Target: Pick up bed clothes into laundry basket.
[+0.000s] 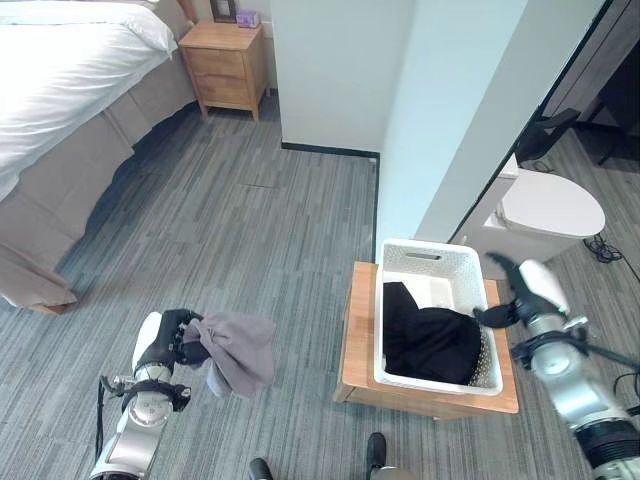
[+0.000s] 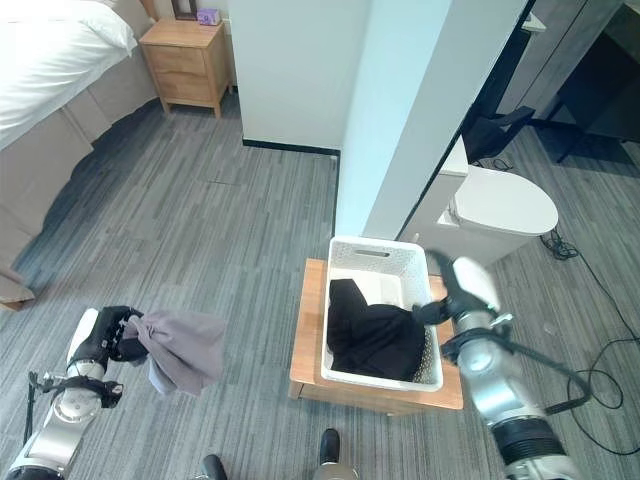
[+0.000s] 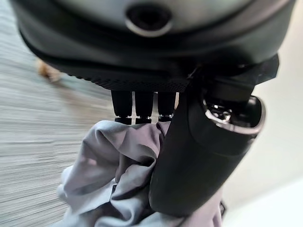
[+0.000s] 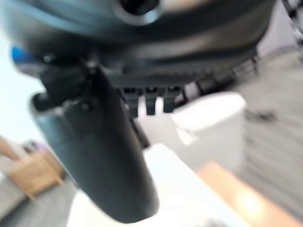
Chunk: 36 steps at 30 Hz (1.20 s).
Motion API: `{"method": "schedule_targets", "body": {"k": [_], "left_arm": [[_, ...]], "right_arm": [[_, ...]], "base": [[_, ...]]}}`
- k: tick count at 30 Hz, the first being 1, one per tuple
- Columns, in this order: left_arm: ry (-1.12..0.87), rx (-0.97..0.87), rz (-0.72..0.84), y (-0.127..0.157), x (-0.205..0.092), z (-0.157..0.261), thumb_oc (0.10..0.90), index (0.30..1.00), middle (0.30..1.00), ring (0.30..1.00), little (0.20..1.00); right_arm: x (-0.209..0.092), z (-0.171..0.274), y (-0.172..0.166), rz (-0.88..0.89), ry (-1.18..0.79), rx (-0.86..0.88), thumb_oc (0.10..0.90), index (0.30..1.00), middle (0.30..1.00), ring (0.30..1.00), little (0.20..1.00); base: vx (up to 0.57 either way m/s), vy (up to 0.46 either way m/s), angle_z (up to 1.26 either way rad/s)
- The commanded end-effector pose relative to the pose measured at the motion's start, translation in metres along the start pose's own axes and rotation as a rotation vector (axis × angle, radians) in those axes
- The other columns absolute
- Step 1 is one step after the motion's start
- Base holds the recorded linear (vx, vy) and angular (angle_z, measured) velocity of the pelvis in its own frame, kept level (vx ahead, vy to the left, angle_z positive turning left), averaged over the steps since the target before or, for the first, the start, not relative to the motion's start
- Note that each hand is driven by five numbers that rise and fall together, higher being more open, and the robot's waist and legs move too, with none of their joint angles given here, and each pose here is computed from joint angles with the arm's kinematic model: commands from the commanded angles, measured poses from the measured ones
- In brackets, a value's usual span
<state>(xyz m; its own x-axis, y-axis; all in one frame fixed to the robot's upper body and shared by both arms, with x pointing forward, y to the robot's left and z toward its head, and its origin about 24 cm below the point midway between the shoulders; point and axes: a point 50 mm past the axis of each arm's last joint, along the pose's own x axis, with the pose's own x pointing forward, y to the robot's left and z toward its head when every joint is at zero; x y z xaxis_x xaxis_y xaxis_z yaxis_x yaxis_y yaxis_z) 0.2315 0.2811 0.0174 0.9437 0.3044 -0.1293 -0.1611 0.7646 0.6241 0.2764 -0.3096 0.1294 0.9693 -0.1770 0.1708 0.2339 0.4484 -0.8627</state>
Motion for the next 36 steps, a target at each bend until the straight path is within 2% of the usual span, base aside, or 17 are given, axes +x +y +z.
{"method": "schedule_targets", "body": {"k": [1,2,4,5,6,8,10,13,14,15,16,20,24,25,28,33,36], "left_arm": [[-0.482,0.012,0.223,0.056,0.018,0.098,0.400,0.300,0.300,0.300,0.300],[-0.485,0.012,0.217,0.055,0.018,0.099,0.400,0.300,0.300,0.300,0.300],[-0.539,-0.004,0.250,0.061,0.011,0.109,0.400,0.300,0.300,0.300,0.300],[-0.593,-0.033,0.267,0.062,0.005,0.120,0.400,0.300,0.300,0.300,0.300],[-0.595,-0.033,0.261,0.061,0.005,0.121,0.400,0.300,0.300,0.300,0.300],[-0.682,-0.087,0.269,0.059,-0.001,0.142,0.400,0.300,0.300,0.300,0.300],[-0.719,-0.094,0.265,0.057,-0.001,0.152,0.400,0.300,0.300,0.300,0.300],[-0.833,-0.088,0.223,0.047,0.000,0.184,0.400,0.300,0.300,0.300,0.300],[-0.832,-0.087,0.220,0.046,0.000,0.184,0.400,0.300,0.300,0.300,0.300],[-0.852,-0.086,0.212,0.044,0.001,0.190,0.400,0.300,0.300,0.300,0.300],[-0.899,-0.107,0.170,0.036,0.003,0.207,0.400,0.300,0.300,0.300,0.300],[-0.969,-0.130,0.094,0.021,0.013,0.244,0.400,0.300,0.300,0.300,0.300],[-0.999,-0.101,0.105,0.019,0.023,0.272,0.400,0.300,0.300,0.300,0.300],[-1.001,-0.099,0.108,0.019,0.023,0.274,0.400,0.300,0.300,0.300,0.300],[-0.928,-0.078,0.098,0.013,0.038,0.271,0.400,0.300,0.300,0.300,0.300],[-0.819,0.005,0.102,0.003,0.057,0.258,0.400,0.300,0.300,0.300,0.300],[-0.774,0.054,0.120,0.002,0.065,0.251,0.400,0.300,0.300,0.300,0.300]], "right_arm": [[-0.004,0.038,-0.099,-0.445,-0.246,-0.051,0.800,0.900,0.900,0.900,0.900],[-0.006,0.036,-0.099,-0.446,-0.241,-0.053,0.800,0.900,0.900,0.900,0.900],[-0.028,0.031,-0.122,-0.557,-0.248,-0.060,0.800,0.900,0.900,0.900,0.900],[-0.052,0.013,-0.136,-0.657,-0.179,-0.052,0.800,0.900,0.900,0.900,0.900],[-0.054,0.012,-0.137,-0.658,-0.174,-0.055,0.800,0.900,0.900,0.900,0.900],[-0.079,-0.020,-0.130,-0.715,-0.025,-0.030,0.800,0.900,0.900,0.900,0.900],[-0.085,-0.029,-0.122,-0.711,0.026,-0.015,0.800,0.900,0.900,0.900,0.900],[-0.107,-0.076,-0.079,-0.530,0.285,-0.064,0.800,0.900,0.900,0.900,0.900],[-0.107,-0.077,-0.078,-0.529,0.288,-0.068,0.800,0.900,0.900,0.900,0.900],[-0.118,-0.094,-0.066,-0.452,0.381,-0.105,0.800,0.900,0.900,0.900,0.900],[-0.149,-0.135,-0.042,-0.306,0.609,-0.186,0.800,0.900,0.900,0.900,0.900],[-0.196,-0.181,0.005,-0.086,0.918,-0.138,0.800,0.900,0.900,0.900,0.900],[-0.224,-0.195,0.036,0.080,1.071,-0.100,0.800,0.900,0.900,0.900,0.900],[-0.223,-0.196,0.037,0.079,1.068,-0.096,0.800,0.900,0.900,0.900,0.900],[-0.261,-0.206,0.061,0.248,1.249,-0.058,0.800,0.900,0.900,0.900,0.900],[-0.296,-0.211,0.061,0.276,1.405,-0.031,0.800,0.900,0.900,0.900,0.900],[-0.297,-0.213,0.058,0.266,1.418,-0.034,0.800,0.900,0.900,0.900,0.900]], "base": [[0.00,0.000,0.00],[0.00,0.000,0.00],[0.03,0.019,-0.04],[0.03,0.019,-0.04],[0.03,0.023,0.00],[0.01,0.023,-0.31],[0.03,0.039,-0.57],[0.04,0.054,-0.51],[0.02,0.009,-0.68],[0.01,-0.009,-0.78],[0.00,-0.023,-0.46],[-0.02,-0.041,-0.24],[-0.03,-0.025,-0.16],[-0.03,-0.039,-0.54],[-0.03,-0.067,-0.35],[-0.02,-0.055,0.00],[-0.01,-0.025,0.08]]}}
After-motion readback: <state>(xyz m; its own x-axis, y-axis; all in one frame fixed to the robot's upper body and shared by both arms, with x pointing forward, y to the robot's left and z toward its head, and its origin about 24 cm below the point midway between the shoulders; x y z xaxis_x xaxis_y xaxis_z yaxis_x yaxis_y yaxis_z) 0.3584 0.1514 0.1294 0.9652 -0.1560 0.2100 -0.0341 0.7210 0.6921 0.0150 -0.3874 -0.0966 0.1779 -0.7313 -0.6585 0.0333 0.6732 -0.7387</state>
